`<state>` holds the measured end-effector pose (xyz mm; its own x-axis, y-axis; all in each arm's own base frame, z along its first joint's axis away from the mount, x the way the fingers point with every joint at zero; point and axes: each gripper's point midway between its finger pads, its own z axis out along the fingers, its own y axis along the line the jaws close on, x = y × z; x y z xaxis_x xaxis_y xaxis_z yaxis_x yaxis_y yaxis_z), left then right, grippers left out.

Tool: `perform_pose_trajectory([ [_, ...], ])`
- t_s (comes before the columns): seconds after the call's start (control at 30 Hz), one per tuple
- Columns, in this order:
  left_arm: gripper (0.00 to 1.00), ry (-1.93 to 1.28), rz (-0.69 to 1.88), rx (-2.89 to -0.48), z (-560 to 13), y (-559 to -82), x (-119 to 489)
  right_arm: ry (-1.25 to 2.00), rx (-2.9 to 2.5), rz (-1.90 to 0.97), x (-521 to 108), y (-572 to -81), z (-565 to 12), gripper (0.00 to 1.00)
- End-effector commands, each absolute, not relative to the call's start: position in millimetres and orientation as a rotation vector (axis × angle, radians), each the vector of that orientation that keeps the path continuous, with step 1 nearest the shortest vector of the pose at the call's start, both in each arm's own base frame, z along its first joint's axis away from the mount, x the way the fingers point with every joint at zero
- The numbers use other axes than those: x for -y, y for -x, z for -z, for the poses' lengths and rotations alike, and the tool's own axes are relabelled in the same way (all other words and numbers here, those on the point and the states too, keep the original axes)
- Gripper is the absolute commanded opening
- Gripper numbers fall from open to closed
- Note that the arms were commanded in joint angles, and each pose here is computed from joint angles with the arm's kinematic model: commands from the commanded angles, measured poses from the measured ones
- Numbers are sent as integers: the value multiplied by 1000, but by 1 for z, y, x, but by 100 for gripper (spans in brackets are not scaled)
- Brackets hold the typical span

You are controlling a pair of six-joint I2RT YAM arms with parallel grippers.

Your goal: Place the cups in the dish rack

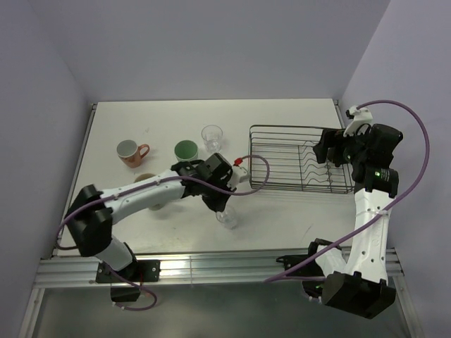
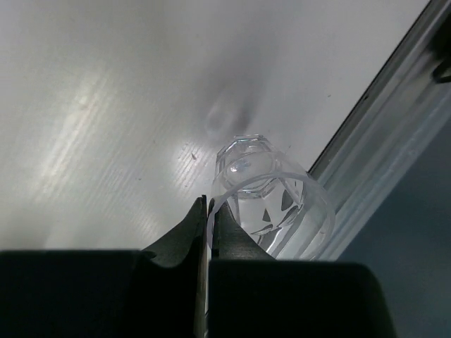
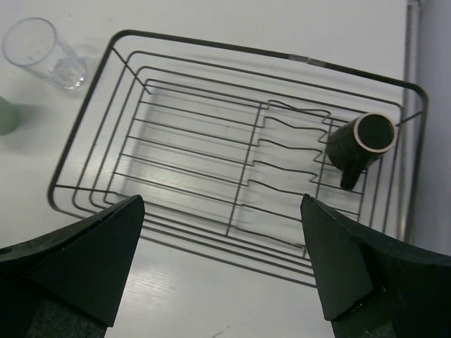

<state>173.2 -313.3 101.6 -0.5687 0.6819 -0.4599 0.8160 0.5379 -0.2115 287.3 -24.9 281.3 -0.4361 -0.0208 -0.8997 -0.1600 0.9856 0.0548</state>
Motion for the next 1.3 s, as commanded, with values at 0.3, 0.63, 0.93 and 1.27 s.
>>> perform_pose_trajectory([
  [0.3,0,-902,567,-1532,-341,-232,280,60,-1836,-746,-49,-303,-350,100],
  [0.63,0,-712,139,-1011,-437,-248,217,159,-1806,-1247,-157,-290,-362,100],
  [0.93,0,-834,-112,-599,-451,-205,213,187,-1730,-1693,-216,-282,-392,100],
  [1.27,0,-903,-176,-473,-442,-184,225,433,-1655,-1882,-267,-250,-414,100],
])
